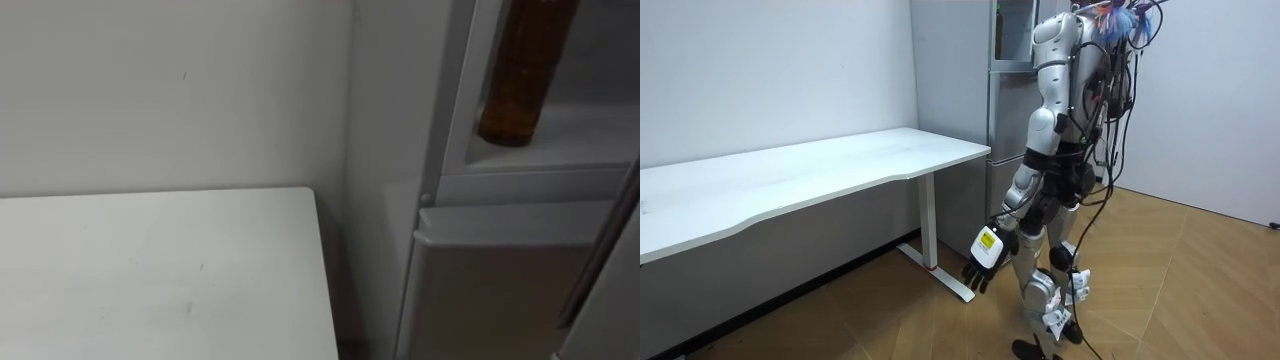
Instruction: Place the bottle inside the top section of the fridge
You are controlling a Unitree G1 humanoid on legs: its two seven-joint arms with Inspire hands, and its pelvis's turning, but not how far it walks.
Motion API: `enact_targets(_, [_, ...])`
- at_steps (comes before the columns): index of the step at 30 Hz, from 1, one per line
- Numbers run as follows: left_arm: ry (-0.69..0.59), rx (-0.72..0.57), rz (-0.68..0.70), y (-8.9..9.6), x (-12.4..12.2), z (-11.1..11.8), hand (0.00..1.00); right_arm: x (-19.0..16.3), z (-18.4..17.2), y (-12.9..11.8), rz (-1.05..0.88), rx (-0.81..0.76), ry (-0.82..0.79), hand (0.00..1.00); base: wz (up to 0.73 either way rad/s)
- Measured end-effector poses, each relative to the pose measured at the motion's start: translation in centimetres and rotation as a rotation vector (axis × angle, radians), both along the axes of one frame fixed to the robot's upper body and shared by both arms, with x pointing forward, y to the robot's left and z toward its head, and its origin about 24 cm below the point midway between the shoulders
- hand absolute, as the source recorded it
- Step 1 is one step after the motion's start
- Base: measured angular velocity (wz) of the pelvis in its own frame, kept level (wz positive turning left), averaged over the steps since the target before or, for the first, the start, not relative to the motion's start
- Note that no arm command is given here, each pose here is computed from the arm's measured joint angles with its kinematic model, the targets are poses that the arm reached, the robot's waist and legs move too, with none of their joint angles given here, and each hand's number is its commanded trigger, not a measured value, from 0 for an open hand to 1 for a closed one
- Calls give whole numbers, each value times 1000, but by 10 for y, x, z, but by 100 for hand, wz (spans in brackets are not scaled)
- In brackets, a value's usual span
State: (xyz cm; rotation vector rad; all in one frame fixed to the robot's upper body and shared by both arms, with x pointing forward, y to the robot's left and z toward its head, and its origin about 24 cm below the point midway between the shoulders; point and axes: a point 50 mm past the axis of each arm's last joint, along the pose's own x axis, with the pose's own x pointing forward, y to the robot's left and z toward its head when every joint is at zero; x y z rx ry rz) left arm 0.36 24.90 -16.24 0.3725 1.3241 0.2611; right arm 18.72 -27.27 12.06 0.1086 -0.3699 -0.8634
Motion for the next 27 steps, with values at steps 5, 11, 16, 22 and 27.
enact_targets(5, [19,-9,-38,-3,1,-2,0,3,2,13,48,-33,-5,0,-18])
enact_targets(11, [51,-11,-61,-4,-9,-2,0,9,-2,35,174,-60,8,0,-14])
enact_targets(16, [46,-13,-84,-4,-5,-2,0,13,-2,51,274,-57,0,0,-1])
enact_targets(22, [41,-33,-93,-5,-2,-2,0,15,-4,60,341,-56,6,0,2])
enact_targets(27, [45,-41,-136,-7,0,-2,0,15,-5,64,371,-50,7,0,1])
